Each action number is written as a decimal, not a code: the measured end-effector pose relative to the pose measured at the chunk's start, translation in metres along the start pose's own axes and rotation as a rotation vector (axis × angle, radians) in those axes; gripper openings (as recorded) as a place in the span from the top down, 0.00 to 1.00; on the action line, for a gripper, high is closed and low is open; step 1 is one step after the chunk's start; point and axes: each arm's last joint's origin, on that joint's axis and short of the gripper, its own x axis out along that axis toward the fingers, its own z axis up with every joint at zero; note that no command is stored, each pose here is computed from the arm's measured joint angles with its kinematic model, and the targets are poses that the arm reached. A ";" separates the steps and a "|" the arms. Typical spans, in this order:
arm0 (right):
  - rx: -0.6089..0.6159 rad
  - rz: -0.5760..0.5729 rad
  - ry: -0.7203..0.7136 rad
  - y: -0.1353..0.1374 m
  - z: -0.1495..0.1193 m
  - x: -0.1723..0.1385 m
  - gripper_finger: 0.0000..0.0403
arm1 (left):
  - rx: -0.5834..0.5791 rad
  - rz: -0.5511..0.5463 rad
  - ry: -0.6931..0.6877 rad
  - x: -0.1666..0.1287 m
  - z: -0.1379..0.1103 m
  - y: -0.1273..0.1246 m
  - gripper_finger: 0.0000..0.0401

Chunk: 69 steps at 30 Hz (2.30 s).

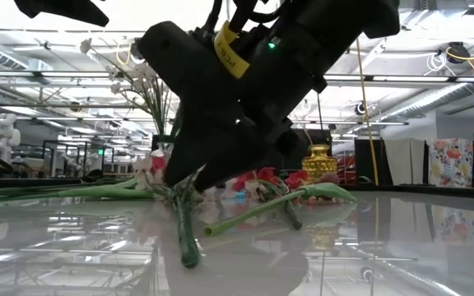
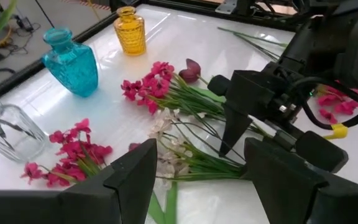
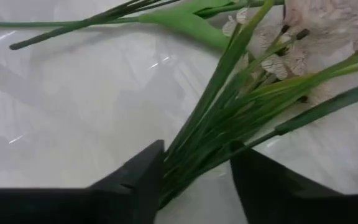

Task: Sort flowers into vase by color
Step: Put the white flower into the transparent vase

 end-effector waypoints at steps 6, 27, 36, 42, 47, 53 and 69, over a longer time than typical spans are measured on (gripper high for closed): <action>0.013 -0.008 0.003 -0.004 0.000 0.007 0.85 | 0.050 0.020 0.000 0.004 0.003 0.002 0.38; -0.239 0.075 -0.228 -0.010 0.087 -0.170 0.99 | 0.045 0.059 -0.201 -0.033 0.032 0.037 0.38; -0.298 0.129 -0.482 -0.017 0.109 -0.253 1.00 | -0.001 0.004 -0.258 -0.039 0.025 0.028 0.38; -0.338 0.258 -0.662 0.001 0.115 -0.251 1.00 | -0.020 -0.083 -0.311 -0.028 0.042 0.006 0.38; -0.362 0.403 -0.798 0.010 0.109 -0.236 1.00 | 0.023 -0.215 -0.386 -0.017 0.053 -0.021 0.38; -0.384 0.519 -0.885 0.022 0.097 -0.217 1.00 | 0.057 -0.301 -0.471 0.000 0.058 -0.041 0.38; -0.423 0.558 -0.981 0.036 0.089 -0.193 1.00 | 0.004 -0.497 -0.579 0.017 0.071 -0.048 0.38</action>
